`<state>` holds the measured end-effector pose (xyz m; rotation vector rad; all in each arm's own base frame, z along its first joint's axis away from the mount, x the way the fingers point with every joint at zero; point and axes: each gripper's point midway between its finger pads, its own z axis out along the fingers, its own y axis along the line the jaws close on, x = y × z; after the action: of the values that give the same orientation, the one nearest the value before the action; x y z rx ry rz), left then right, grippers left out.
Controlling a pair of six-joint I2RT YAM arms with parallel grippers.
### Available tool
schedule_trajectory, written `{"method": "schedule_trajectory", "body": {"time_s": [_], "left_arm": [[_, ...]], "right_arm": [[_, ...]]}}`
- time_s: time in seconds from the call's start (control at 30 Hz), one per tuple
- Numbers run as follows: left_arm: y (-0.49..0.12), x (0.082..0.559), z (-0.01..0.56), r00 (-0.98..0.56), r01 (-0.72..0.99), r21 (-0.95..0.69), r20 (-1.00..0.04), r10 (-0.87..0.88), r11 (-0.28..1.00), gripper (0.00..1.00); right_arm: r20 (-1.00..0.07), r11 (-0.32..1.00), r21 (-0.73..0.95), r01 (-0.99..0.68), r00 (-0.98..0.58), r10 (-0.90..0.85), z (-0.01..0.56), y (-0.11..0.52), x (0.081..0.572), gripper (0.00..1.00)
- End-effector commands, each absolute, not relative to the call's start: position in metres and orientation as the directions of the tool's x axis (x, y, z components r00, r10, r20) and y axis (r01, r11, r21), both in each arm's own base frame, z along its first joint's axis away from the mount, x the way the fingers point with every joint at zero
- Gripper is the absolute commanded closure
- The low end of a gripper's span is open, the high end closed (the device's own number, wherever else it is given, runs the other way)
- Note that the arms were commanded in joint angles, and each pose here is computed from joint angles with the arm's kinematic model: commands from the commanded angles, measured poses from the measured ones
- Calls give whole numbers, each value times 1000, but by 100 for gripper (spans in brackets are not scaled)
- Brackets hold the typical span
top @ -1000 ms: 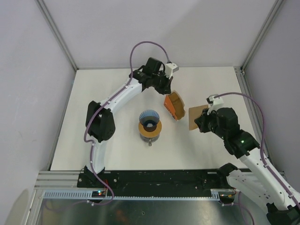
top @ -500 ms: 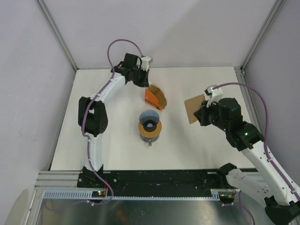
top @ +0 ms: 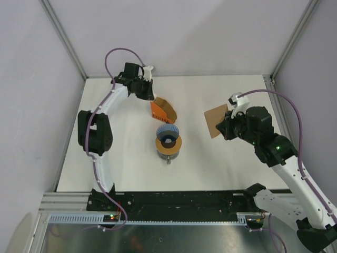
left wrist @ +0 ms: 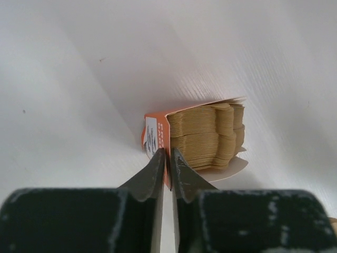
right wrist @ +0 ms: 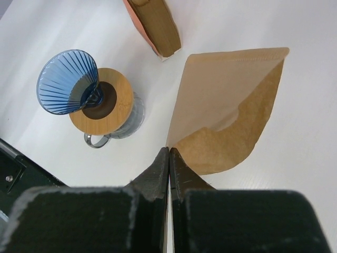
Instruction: Place the coffee filter in the dripper
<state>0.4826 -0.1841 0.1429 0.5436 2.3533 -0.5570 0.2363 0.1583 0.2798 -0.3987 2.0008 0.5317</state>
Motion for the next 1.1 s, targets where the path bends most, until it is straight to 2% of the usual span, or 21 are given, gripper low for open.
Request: {"method": "schedule_trajectory", "body": {"time_s": [0.0, 0.17, 0.47, 0.8, 0.93, 1.0, 1.07], "left_arm": [[-183, 481, 181, -643, 528, -231, -738, 207, 817, 82], [-181, 482, 189, -626, 528, -214, -752, 206, 822, 63], [-176, 478, 216, -567, 546, -163, -793, 220, 821, 42], [-167, 472, 228, -541, 522, -100, -806, 239, 847, 24], [-172, 469, 234, -524, 525, -77, -814, 250, 848, 21], [-174, 466, 241, -508, 529, -66, -823, 254, 846, 14], [-178, 462, 250, -487, 538, -55, -834, 257, 841, 11]], "right_arm": [[-907, 827, 204, -524, -420, -42, 302, 164, 237, 100], [-901, 808, 215, -549, -431, -53, 307, 170, 235, 100], [-874, 790, 233, -567, -478, -85, 312, 177, 234, 100], [-893, 823, 320, -468, -438, 98, 341, 176, 252, 100], [-890, 817, 385, -430, -408, 205, 359, 178, 262, 100], [-881, 802, 425, -419, -395, 260, 368, 181, 266, 100], [-873, 790, 455, -411, -381, 305, 376, 183, 270, 100]]}}
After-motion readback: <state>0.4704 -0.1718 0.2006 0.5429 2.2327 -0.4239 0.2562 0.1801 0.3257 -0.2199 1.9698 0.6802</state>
